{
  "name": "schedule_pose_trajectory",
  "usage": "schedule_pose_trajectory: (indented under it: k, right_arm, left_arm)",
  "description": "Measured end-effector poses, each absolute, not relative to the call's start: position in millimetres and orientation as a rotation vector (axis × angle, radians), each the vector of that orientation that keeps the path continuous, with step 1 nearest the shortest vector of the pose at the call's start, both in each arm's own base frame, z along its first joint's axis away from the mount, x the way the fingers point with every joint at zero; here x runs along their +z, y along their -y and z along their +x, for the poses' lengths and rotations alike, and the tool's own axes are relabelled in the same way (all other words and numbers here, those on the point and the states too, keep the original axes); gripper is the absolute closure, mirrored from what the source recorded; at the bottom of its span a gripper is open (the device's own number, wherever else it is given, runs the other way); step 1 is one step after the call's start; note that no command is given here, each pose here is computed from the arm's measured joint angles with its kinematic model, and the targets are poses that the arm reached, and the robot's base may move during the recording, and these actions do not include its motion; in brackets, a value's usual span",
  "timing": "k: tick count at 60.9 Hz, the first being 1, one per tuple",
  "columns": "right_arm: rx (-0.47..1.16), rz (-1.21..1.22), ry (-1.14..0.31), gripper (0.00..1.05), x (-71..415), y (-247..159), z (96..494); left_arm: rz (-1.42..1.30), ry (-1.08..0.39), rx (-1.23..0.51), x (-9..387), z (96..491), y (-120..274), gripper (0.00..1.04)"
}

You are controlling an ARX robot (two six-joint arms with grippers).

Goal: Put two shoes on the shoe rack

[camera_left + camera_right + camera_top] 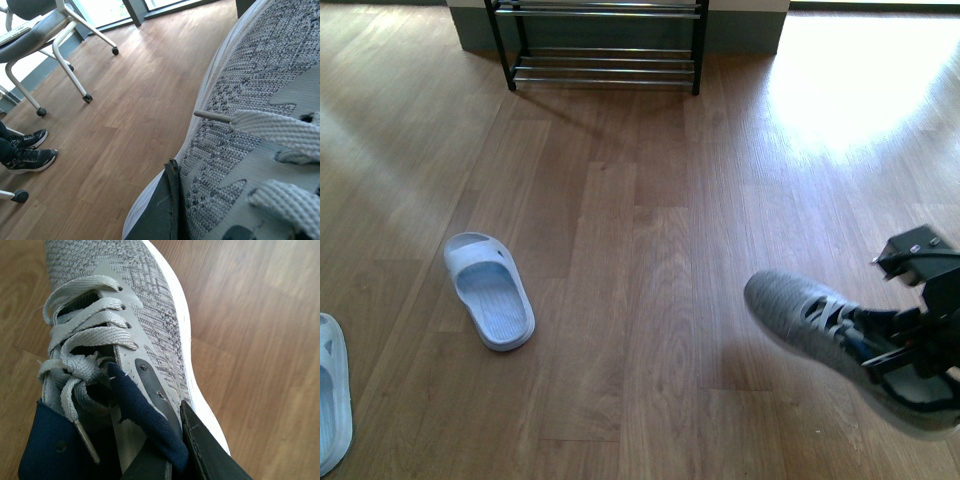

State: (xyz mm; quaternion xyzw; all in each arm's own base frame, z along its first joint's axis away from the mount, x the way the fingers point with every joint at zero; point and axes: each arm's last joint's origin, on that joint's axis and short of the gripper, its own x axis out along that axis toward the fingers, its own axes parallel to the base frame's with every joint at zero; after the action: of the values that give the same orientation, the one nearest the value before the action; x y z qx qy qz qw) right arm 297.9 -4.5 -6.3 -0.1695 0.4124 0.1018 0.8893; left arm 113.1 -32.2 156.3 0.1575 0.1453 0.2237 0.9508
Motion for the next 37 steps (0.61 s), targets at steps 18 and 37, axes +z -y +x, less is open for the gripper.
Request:
schedule_pose_trajectory:
  k: [18,37]
  right_arm:
    - [0.235,-0.357,-0.654,1.03,94,9,226]
    - [0.193,-0.421,-0.298,1.03,162,-7,110]
  left_arm:
    - [0.32,-0.295,0.455,156,113,32,1.03]
    - [0.32,-0.295,0.455,156,113,32,1.03]
